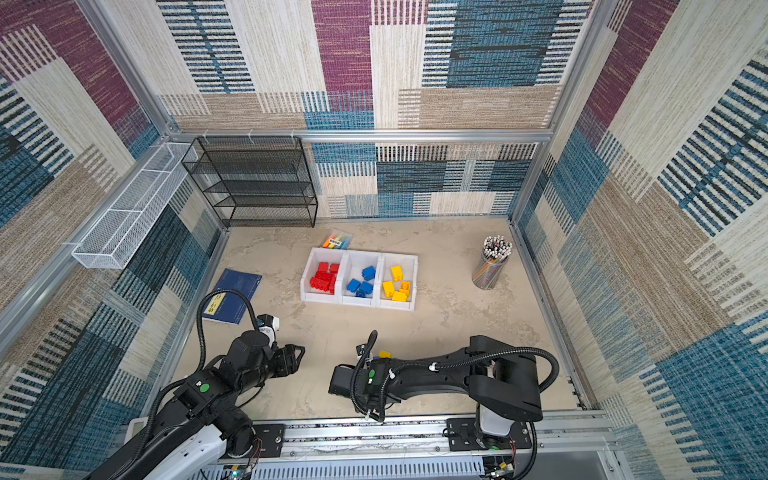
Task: Sort the legos into containers by color
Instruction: 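Lower the right gripper onto the yellow 2x2 brick and grasp, then carry the yellow brick into the yellow compartment and release, then withdraw the right gripper while the left gripper moves over the blue bricks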
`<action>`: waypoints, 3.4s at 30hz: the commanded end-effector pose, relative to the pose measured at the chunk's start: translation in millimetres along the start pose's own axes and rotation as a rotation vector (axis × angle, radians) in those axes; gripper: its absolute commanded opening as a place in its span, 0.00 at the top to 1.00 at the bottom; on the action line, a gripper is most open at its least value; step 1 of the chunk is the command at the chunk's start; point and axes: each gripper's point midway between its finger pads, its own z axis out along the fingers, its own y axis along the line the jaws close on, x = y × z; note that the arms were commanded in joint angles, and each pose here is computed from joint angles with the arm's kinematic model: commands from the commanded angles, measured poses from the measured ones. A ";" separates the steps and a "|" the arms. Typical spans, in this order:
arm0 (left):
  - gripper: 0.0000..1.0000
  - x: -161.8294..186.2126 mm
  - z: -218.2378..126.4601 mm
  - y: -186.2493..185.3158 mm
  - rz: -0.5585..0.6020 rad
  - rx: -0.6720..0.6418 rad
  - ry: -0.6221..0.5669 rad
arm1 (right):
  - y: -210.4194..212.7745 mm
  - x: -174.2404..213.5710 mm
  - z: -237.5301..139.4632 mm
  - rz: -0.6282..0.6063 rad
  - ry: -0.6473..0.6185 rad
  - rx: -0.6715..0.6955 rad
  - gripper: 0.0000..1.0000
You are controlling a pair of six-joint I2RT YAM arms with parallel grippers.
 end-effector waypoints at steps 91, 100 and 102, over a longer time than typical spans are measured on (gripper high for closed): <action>0.34 46.7 34.7 -84.0 0.127 0.175 0.233 | -212.2 -173.6 -104.6 0.325 -0.488 0.003 0.29; 0.35 67.0 56.5 -117.8 0.195 0.170 0.312 | -209.1 -162.2 -106.5 0.329 -0.488 -0.033 0.28; 0.35 70.8 61.7 -124.3 0.203 0.170 0.329 | -209.9 -159.0 -107.7 0.330 -0.487 -0.033 0.28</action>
